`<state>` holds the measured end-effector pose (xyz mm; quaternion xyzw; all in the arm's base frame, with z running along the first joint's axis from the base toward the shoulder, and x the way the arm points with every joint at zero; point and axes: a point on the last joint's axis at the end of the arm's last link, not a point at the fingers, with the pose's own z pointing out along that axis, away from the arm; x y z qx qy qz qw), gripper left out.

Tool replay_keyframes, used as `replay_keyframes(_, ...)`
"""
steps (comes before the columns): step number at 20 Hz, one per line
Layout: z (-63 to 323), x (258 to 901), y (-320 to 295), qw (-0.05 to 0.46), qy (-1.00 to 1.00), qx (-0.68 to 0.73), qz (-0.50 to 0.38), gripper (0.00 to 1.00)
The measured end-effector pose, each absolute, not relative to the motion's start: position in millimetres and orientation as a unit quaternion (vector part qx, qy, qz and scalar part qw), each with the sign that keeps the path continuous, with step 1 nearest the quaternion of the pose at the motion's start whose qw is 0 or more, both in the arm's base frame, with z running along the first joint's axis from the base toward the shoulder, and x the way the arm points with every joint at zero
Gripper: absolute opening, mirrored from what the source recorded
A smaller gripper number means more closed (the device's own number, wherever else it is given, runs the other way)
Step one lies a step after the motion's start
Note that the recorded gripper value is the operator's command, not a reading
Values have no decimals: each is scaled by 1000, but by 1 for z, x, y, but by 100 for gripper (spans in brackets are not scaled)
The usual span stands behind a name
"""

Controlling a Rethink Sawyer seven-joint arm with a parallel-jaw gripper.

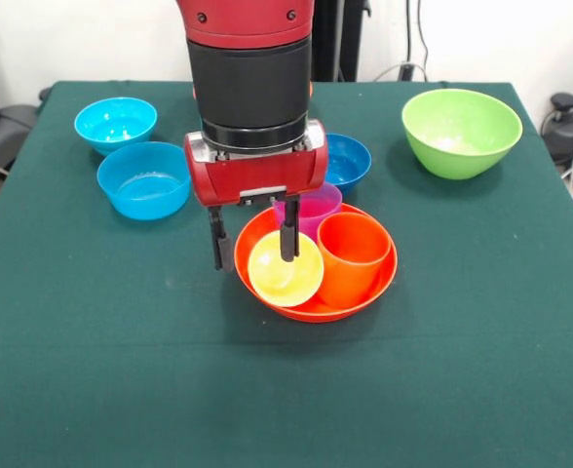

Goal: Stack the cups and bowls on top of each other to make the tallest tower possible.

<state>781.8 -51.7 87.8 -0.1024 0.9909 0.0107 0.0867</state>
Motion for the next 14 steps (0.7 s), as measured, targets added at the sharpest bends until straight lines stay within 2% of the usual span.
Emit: replay_keyframes(14,84,779,-51,82,991,-106,4,100)
